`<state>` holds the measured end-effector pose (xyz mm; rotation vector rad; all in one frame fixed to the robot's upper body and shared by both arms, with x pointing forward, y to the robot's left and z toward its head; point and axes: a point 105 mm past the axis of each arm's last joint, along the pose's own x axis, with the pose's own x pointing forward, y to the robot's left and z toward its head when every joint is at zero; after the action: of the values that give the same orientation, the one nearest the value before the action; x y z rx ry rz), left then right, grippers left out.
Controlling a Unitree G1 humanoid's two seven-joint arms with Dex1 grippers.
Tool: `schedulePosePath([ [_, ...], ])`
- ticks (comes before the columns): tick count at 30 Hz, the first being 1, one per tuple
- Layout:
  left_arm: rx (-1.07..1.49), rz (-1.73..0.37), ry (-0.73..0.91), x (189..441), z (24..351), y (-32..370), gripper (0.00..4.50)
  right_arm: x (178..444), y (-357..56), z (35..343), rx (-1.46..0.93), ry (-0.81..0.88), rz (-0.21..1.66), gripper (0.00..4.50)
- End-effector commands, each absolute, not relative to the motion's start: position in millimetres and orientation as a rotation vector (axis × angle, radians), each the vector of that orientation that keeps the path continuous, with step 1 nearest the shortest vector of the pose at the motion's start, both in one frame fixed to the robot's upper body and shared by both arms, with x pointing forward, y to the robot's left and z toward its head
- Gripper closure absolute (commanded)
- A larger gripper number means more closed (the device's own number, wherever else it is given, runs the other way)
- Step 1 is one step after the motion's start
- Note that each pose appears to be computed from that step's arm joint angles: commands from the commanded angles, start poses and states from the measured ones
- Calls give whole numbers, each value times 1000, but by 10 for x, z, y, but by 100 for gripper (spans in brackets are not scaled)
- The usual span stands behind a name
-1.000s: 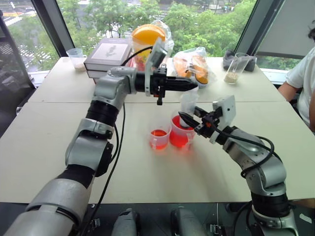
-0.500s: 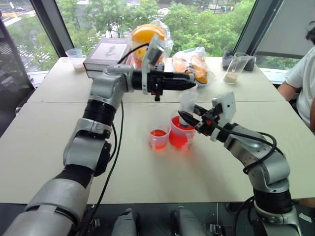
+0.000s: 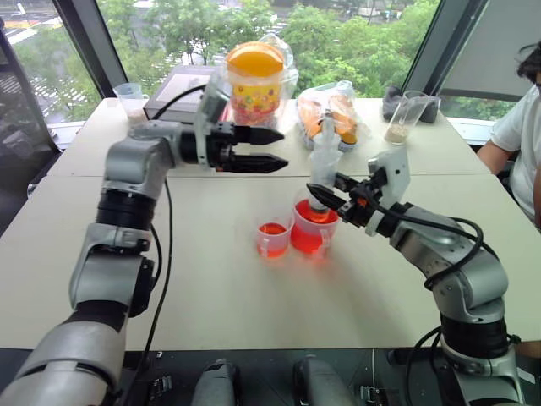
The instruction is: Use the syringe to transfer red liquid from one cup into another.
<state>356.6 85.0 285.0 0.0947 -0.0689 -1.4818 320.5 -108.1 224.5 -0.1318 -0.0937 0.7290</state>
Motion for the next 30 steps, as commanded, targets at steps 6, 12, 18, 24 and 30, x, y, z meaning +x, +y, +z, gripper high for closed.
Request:
schedulePosePath([
  [6, 90, -1342, -133, 3563, 3058, 1221, 64, 3109, -850, 2867, -81, -261, 854, 312],
  [12, 84, -1313, -128, 3525, 3025, 1271, 64, 3092, -631, 2841, -49, -254, 940, 312],
  [18, 79, -1310, -133, 3483, 3047, 1264, 64, 3064, -510, 2588, -33, -199, 982, 312],
  [24, 75, -1362, -162, 3412, 3163, 1163, 64, 3096, -554, 2281, -67, -136, 954, 312],
  [30, 54, -1386, -196, 3432, 3275, 1069, 64, 3098, -549, 2210, -72, -127, 947, 312],
])
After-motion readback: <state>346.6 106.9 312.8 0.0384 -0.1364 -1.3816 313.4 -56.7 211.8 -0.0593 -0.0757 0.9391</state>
